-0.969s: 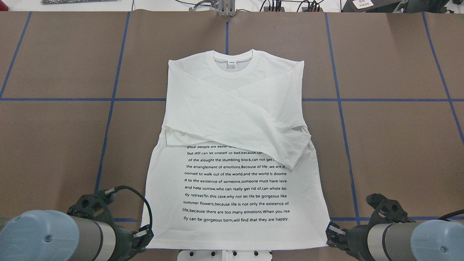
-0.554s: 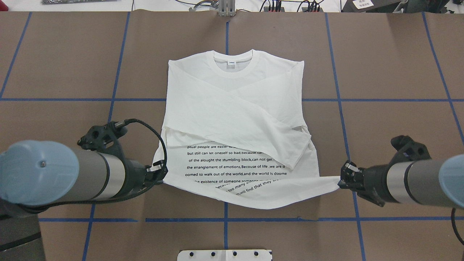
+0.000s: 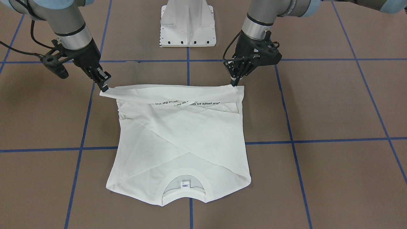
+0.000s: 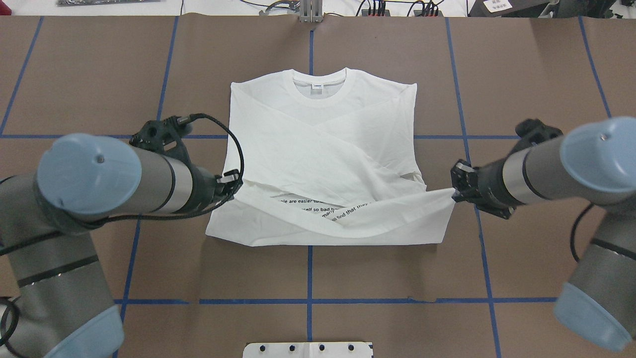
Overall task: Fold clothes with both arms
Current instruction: 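Lift the hem with both grippers and fold it toward the collar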
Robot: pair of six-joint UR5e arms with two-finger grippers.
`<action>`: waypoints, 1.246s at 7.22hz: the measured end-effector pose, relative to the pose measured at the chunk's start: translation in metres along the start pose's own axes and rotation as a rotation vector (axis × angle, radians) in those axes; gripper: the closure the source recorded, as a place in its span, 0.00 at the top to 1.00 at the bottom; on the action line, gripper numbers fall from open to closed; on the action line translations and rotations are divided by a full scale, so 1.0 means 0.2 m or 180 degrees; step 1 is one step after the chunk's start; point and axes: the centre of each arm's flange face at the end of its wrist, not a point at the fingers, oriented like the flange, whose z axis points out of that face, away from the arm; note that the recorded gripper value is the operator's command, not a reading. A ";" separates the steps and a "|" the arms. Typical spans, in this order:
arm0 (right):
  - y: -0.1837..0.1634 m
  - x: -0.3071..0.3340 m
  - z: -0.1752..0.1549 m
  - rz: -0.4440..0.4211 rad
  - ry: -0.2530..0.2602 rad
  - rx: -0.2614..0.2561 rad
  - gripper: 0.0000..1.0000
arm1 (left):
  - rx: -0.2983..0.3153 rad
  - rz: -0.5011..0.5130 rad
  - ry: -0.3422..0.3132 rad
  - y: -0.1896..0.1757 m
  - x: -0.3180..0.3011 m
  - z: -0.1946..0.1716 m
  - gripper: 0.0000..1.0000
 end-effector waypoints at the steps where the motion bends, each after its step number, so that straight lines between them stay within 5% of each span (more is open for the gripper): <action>1: -0.13 -0.06 0.05 -0.0084 0.0067 0.0091 0.00 | 0.0109 0.0023 0.0043 -0.14 -0.04 0.11 0.00; 5: -0.47 -0.32 0.28 -0.0137 0.0311 0.0331 0.00 | 0.0521 0.0014 0.0069 -0.53 -0.05 0.32 0.00; 9: -0.64 -0.56 0.55 -0.0134 0.0300 0.0435 0.00 | 0.0787 0.0008 0.0125 -0.70 -0.02 0.62 0.00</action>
